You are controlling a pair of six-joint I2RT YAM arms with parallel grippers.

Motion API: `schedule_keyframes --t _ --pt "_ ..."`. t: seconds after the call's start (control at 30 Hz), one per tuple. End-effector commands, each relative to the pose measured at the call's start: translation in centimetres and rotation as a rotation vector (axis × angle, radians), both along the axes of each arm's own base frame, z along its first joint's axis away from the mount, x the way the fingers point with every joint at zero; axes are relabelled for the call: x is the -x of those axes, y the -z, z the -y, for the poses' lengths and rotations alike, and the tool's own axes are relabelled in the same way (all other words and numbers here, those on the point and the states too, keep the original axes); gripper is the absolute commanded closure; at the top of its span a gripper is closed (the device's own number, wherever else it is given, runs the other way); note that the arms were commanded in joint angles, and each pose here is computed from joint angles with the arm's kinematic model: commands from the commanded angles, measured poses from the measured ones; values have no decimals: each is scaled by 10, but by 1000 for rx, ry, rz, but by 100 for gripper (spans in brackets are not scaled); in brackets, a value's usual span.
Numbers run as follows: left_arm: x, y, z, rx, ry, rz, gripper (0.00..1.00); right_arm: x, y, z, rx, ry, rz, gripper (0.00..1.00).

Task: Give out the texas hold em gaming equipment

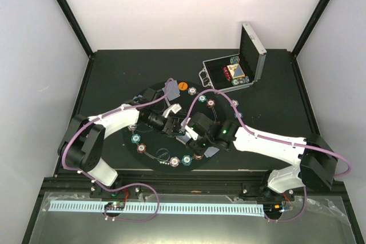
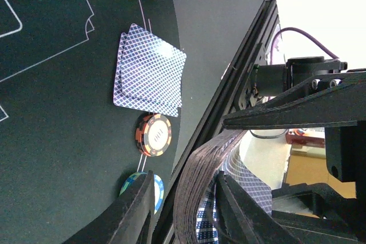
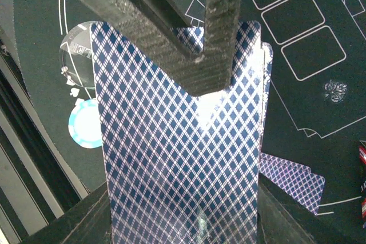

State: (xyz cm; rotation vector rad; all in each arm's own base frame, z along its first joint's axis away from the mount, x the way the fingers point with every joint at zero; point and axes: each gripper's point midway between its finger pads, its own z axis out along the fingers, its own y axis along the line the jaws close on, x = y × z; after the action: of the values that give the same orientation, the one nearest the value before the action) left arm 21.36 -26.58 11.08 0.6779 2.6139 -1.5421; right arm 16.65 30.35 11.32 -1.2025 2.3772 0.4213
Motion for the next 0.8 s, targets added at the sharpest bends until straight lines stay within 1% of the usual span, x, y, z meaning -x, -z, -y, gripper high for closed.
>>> schedule_keyframes --t 0.0,0.27,0.53,0.77 --pt "-9 -4 -7 -19 -20 33 70 -2 -12 -4 -42 -4 37 45" --pt "-10 -12 -10 6 -30 36 80 -2 -9 -1 -34 3 37 45" --pt "-5 -24 -5 82 -11 13 97 -3 -9 0 -33 14 43 45" --pt "-11 -24 -15 69 -53 30 99 -6 -7 5 -23 58 48 45"
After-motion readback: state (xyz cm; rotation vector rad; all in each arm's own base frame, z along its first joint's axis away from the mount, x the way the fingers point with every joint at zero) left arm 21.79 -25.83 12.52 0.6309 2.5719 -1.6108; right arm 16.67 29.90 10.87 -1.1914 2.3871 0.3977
